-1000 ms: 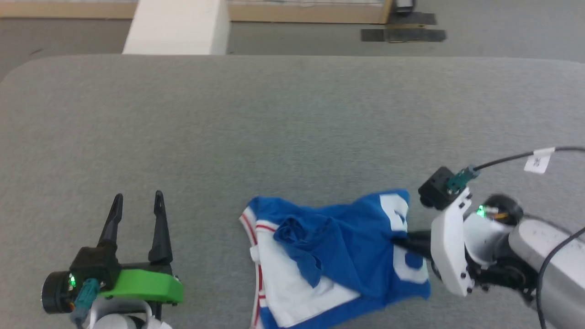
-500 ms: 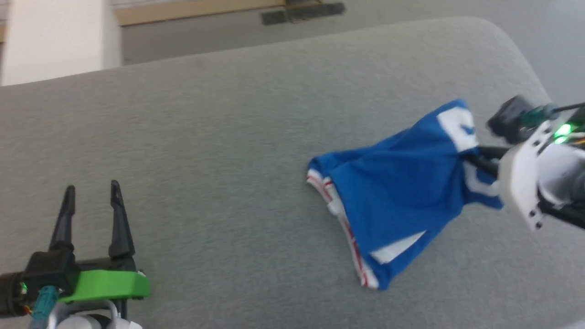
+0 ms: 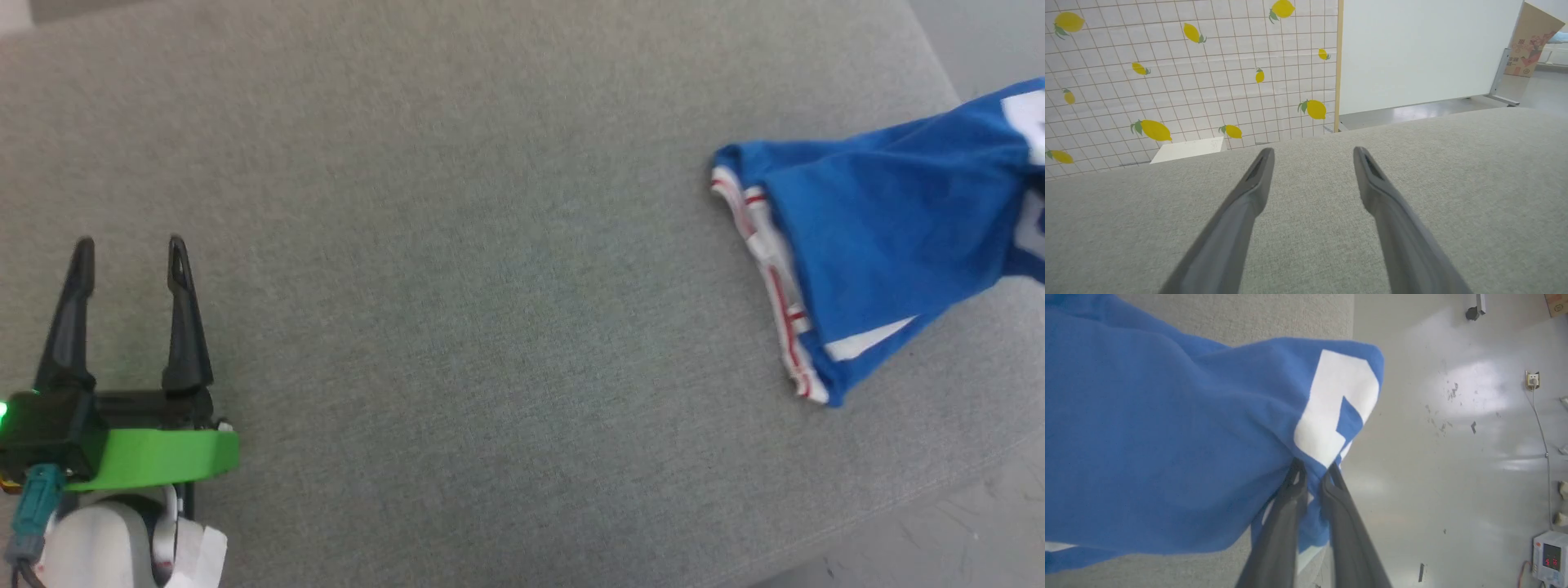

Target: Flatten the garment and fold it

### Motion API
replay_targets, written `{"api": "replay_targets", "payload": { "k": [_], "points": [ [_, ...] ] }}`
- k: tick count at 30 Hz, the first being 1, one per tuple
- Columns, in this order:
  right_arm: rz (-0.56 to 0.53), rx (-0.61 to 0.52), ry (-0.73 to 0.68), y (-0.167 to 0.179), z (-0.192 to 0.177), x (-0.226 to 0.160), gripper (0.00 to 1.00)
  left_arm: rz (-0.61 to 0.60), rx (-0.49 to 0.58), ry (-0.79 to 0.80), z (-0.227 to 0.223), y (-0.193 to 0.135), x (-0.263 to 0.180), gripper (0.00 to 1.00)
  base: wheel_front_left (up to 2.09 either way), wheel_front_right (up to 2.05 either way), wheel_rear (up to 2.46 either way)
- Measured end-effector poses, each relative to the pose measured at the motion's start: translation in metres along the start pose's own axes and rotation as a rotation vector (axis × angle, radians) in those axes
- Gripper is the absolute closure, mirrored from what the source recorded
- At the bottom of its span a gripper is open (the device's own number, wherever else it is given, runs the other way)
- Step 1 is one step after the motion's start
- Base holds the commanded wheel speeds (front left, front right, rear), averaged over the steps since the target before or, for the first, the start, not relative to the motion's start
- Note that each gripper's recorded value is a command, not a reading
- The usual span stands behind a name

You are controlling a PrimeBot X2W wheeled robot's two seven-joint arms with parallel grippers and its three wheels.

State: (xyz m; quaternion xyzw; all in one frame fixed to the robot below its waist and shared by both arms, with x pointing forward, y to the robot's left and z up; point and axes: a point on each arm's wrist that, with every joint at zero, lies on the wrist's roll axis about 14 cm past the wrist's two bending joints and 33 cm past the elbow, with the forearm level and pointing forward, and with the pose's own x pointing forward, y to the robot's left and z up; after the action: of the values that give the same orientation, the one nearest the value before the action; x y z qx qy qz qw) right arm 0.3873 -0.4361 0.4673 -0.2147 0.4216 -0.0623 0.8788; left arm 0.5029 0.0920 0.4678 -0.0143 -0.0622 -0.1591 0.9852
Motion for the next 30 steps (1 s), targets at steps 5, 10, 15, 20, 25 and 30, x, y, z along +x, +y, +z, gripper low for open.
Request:
{"api": "replay_targets", "payload": {
  "k": [5,10,15,20,25,30],
  "points": [
    [-0.080,0.095,0.061,-0.020,-0.019,0.026,1.00,-0.013,-0.017,0.020,-0.024,0.000,0.011,0.00,0.00,0.00,0.00],
    [-0.145,0.100,0.124,-0.033,-0.037,0.045,1.00,-0.011,-0.034,0.056,-0.047,0.001,0.013,0.00,0.00,0.00,0.00],
    [-0.150,0.095,0.158,-0.025,-0.047,0.061,0.73,0.009,-0.029,0.055,-0.049,0.009,0.013,0.00,0.00,0.00,0.00],
    [-0.174,0.086,0.068,-0.029,-0.033,0.058,0.00,0.021,-0.023,0.043,-0.037,0.011,0.010,0.00,0.00,0.00,0.00],
    [-0.291,0.013,-0.191,-0.072,0.024,0.029,0.00,0.044,-0.028,0.015,-0.015,0.010,0.004,0.00,0.00,0.00,0.00],
    [-0.366,-0.007,-0.483,-0.092,0.081,-0.011,0.00,0.070,-0.021,0.011,0.005,0.011,-0.014,0.00,0.00,0.00,0.00]
  ]
}}
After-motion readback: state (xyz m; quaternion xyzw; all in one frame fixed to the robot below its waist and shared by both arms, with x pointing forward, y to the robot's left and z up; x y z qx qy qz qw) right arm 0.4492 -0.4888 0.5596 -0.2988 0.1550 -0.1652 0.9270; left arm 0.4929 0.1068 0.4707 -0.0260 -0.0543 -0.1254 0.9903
